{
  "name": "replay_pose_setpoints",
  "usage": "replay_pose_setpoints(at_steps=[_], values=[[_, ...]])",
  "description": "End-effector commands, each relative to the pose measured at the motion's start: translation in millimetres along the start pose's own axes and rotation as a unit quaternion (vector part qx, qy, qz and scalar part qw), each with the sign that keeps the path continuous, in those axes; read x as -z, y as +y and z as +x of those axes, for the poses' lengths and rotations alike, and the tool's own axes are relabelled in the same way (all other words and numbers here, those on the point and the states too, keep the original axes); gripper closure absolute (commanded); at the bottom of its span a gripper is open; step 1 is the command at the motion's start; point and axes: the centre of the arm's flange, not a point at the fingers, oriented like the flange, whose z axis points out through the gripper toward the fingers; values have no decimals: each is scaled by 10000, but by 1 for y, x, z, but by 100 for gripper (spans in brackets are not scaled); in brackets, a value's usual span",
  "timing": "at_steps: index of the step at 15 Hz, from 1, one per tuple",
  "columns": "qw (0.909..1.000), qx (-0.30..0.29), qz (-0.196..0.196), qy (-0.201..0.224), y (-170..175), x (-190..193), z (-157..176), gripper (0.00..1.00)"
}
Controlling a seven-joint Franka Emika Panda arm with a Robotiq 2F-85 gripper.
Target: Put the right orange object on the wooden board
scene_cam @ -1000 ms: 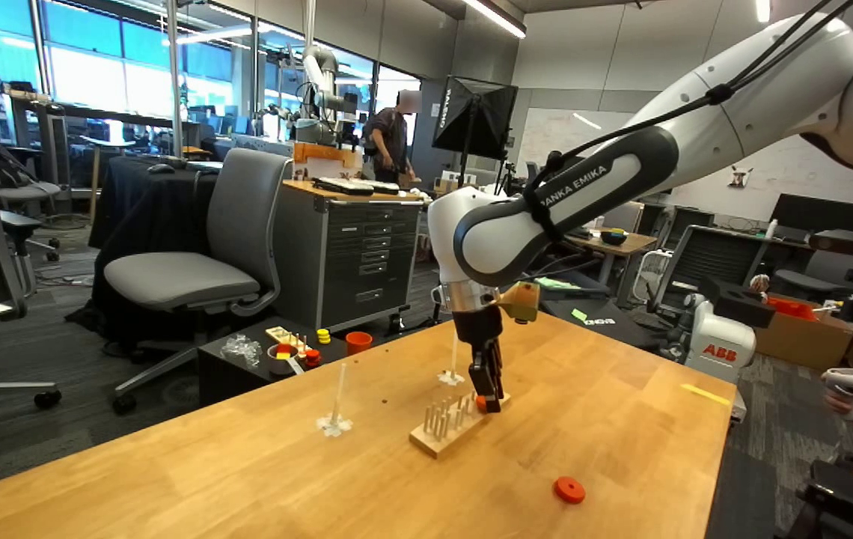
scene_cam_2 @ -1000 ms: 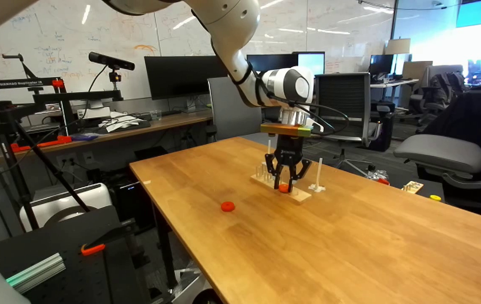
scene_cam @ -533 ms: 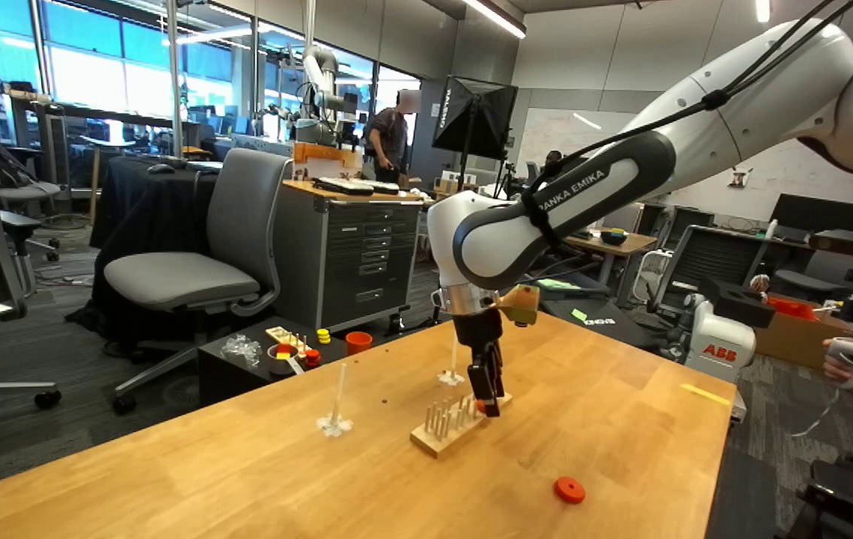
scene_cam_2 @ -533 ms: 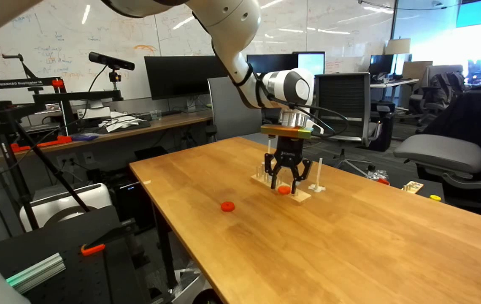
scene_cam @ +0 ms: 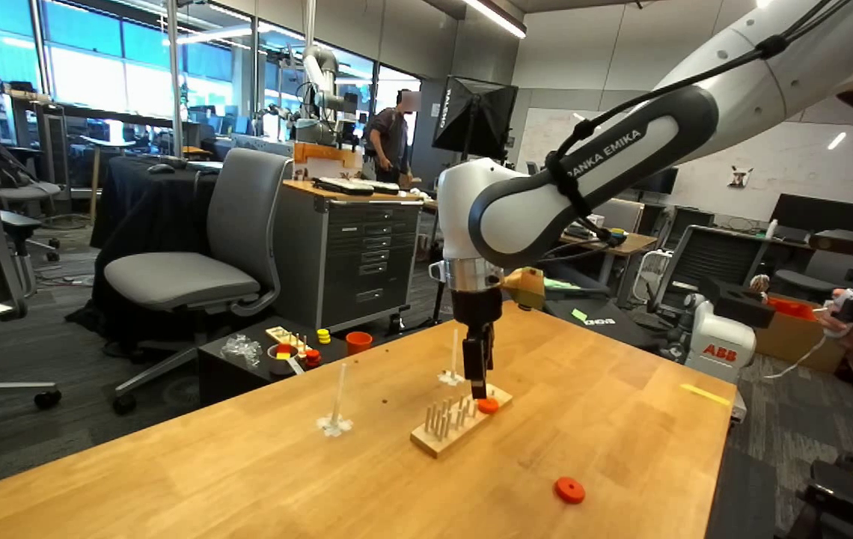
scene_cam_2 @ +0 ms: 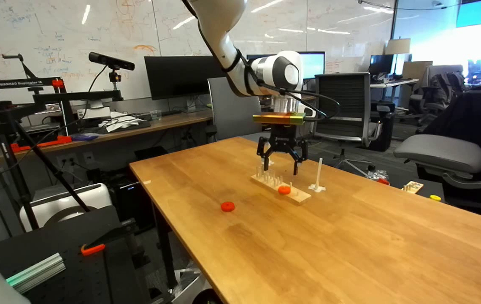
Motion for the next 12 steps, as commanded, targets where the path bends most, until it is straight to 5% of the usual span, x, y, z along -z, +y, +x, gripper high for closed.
replay_pose_setpoints(at_steps=[1,6,7,8,12], values=[[9977,94,-173,655,-23,36,-49,0],[9880,198,-281,1505,-35,81,-84,0],[9889,327,-289,1418,-35,87,-90,0],[9909,182,-334,1292,-27,69,-51,0],[9906,251,-381,1293,-32,82,-72,0]])
